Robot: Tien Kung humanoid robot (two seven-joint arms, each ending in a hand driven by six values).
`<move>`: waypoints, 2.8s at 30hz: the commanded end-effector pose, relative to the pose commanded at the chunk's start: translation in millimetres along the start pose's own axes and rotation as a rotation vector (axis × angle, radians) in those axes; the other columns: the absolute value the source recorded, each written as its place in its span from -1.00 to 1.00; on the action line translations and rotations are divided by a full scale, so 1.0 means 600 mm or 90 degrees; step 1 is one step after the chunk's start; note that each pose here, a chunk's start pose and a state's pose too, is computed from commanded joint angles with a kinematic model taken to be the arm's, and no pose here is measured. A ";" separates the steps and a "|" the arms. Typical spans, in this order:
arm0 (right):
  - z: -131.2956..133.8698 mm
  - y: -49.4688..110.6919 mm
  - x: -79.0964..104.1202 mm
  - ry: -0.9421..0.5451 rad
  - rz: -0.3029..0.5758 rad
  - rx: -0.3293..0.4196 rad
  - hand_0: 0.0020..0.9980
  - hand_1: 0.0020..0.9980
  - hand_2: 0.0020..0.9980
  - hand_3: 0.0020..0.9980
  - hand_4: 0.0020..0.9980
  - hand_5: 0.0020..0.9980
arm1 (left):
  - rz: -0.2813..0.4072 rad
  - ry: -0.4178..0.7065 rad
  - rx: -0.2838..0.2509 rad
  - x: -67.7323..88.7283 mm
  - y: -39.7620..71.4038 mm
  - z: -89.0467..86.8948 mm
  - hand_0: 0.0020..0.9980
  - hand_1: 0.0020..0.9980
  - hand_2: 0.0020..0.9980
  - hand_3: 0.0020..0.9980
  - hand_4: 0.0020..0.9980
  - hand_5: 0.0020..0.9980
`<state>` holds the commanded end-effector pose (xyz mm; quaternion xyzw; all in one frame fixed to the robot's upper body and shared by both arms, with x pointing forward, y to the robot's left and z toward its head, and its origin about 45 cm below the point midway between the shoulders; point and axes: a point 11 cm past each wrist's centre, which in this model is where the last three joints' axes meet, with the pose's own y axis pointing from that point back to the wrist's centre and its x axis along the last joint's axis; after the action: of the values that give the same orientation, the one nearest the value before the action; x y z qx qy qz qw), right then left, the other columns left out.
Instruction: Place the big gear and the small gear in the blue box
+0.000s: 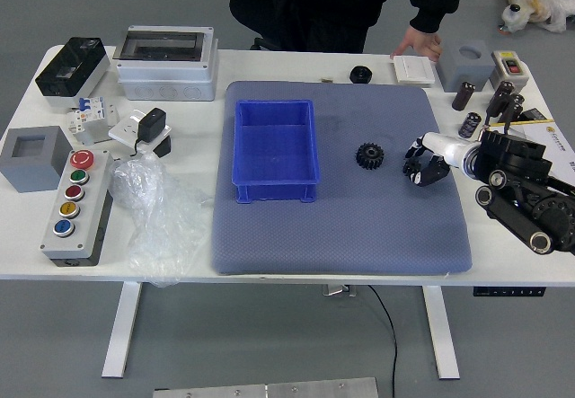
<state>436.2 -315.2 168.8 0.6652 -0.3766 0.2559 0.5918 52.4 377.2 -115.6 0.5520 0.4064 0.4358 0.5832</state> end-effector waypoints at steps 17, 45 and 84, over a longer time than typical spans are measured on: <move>-0.002 -0.003 0.003 0.014 0.020 -0.015 -0.30 -0.21 0.06 0.34 0.20 -0.63 | 0.000 0.001 0.000 0.000 0.000 0.000 0.73 0.66 0.66 0.57 0.20 -0.25; 0.000 -0.005 0.001 0.014 0.047 -0.029 -0.47 -0.38 -0.20 0.25 0.08 -0.64 | -0.001 -0.001 0.002 -0.001 0.000 -0.001 0.73 0.66 0.66 0.57 0.20 -0.25; -0.094 0.065 0.107 0.122 0.160 0.038 -0.49 -0.40 -0.25 0.20 -0.02 -0.60 | 0.008 -0.001 0.008 0.013 0.004 -0.008 0.73 0.66 0.66 0.57 0.20 -0.25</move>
<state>448.5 -273.3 251.7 0.6024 -0.3913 0.4013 0.5682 49.8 386.3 -113.6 0.5586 0.4049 0.4367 0.5774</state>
